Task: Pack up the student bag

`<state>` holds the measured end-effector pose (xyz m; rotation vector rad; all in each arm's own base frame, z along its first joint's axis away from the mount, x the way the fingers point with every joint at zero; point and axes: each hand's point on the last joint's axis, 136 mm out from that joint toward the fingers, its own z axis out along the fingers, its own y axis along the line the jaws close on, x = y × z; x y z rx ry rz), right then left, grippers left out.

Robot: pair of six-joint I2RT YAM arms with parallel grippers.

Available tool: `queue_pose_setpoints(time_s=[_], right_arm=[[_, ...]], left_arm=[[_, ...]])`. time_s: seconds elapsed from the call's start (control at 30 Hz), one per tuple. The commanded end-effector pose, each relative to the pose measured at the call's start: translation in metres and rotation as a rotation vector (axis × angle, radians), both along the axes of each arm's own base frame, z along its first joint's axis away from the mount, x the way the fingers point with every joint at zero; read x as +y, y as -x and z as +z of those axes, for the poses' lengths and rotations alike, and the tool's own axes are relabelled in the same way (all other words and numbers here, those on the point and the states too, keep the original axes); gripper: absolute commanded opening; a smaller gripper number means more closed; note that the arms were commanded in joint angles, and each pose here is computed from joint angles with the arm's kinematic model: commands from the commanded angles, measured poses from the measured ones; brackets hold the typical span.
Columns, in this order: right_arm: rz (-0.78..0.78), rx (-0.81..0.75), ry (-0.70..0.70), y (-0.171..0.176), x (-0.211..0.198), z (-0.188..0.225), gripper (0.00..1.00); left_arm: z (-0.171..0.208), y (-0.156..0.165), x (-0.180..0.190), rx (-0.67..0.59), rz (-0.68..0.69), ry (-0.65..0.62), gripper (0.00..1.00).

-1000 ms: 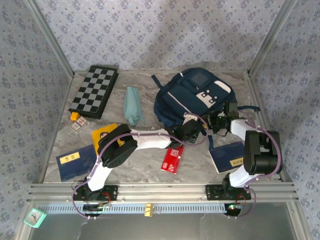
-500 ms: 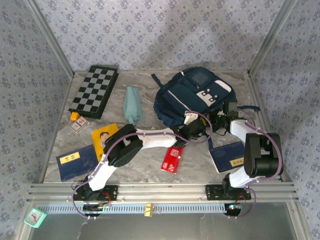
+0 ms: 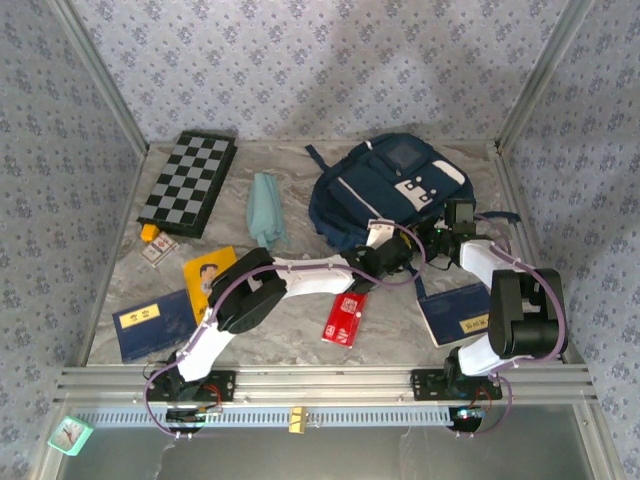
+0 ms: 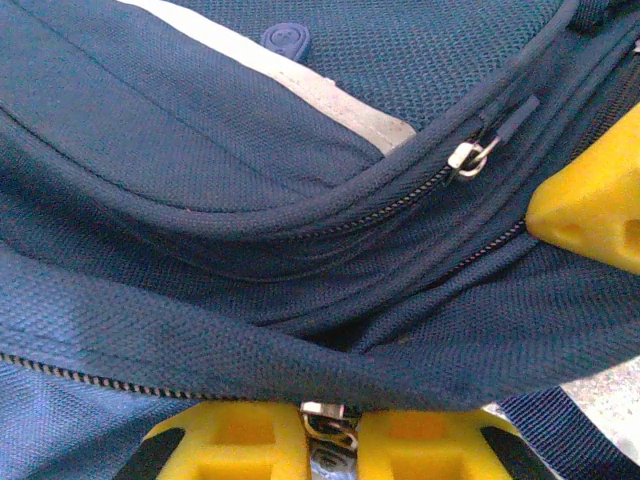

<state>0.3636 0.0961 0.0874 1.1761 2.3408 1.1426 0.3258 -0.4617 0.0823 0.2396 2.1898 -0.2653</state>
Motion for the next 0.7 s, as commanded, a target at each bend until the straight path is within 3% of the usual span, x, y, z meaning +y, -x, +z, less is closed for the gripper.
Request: queue_pose_setpoints(time_s=[0.0,0.4,0.67], right_arm=[[0.077,-0.027,-0.021,0.006,0.013,0.021,0.03],[0.083,-0.047,0.013,0.003,-0.01,0.033,0.03],[0.126,-0.068,0.027,0.002,-0.013,0.045,0.03]], left_arm=[[0.04,-0.013,0.007,-0.061,0.018,0.079,0.0],[0.033,0.01,0.059,0.009,0.002,0.013,0.0],[0.011,0.025,0.077,0.063,-0.083,-0.07,0.0]])
